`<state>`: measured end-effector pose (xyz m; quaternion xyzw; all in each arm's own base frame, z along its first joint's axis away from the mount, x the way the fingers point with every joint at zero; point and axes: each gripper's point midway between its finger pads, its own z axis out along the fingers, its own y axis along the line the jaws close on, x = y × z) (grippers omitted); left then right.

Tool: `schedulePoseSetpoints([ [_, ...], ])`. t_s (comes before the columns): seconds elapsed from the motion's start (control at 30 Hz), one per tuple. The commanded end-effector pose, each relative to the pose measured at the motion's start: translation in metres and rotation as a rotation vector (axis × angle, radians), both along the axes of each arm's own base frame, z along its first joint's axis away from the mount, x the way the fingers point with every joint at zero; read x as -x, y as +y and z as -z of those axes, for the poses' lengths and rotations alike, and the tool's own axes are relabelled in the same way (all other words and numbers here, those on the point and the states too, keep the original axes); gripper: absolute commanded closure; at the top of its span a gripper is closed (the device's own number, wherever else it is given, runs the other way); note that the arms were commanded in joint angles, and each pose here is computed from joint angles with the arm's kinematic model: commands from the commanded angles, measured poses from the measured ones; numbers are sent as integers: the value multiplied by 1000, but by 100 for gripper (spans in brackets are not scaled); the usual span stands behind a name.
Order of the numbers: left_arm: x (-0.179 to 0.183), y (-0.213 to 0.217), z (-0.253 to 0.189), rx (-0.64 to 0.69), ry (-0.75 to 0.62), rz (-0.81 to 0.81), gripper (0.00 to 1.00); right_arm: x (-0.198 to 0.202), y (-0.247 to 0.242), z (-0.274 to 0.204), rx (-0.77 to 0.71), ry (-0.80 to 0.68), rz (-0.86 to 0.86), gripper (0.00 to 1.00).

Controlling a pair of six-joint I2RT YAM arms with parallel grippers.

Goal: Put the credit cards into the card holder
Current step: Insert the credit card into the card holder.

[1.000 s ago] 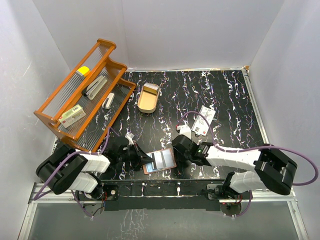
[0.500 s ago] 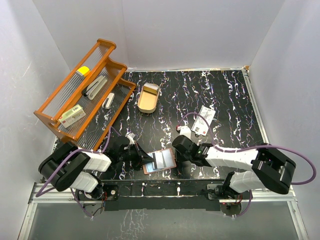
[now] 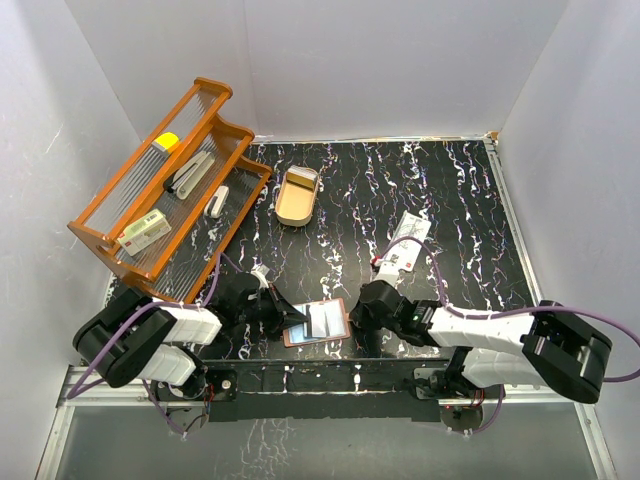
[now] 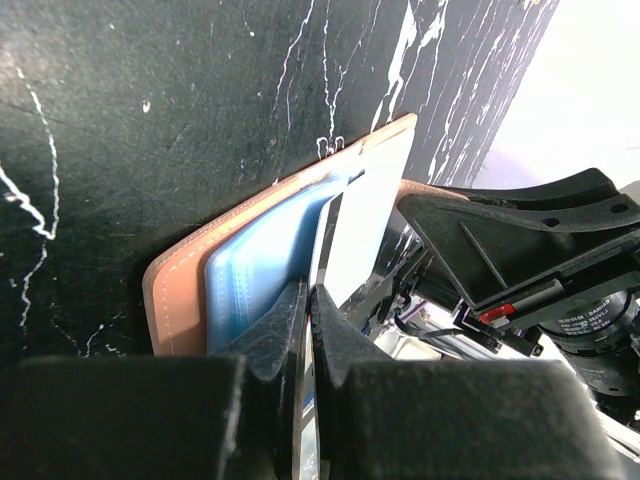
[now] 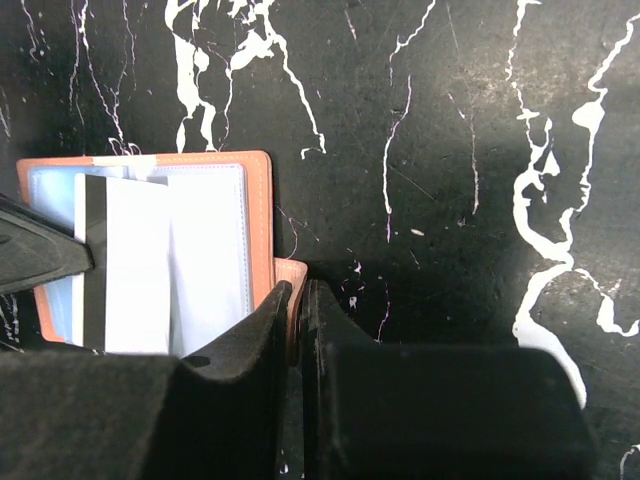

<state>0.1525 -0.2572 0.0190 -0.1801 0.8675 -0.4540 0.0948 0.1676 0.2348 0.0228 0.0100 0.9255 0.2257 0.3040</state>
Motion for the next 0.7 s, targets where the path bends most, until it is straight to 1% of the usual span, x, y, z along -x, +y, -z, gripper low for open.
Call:
schedulePoseSetpoints([
  [0.0, -4, 5, 9, -53, -18, -26, 100, 4, 20, -12, -159, 25, 19, 100],
  [0.13, -3, 15, 14, -112, -44, -26, 100, 3, 19, -11, -155, 26, 28, 100],
  [0.27, -8, 22, 10, -169, -106, -22, 100, 2, 20, -14, -169, 21, 35, 100],
  [0.37, -11, 24, 6, -178, -137, -28, 100, 2, 21, -18, -191, 24, 53, 100],
  [0.43, -12, 23, 5, -176, -149, -30, 100, 6, 13, -9, -188, 39, 70, 100],
  [0.67, -12, 17, 7, -160, -160, -15, 100, 5, 19, -11, -275, 63, 126, 100],
])
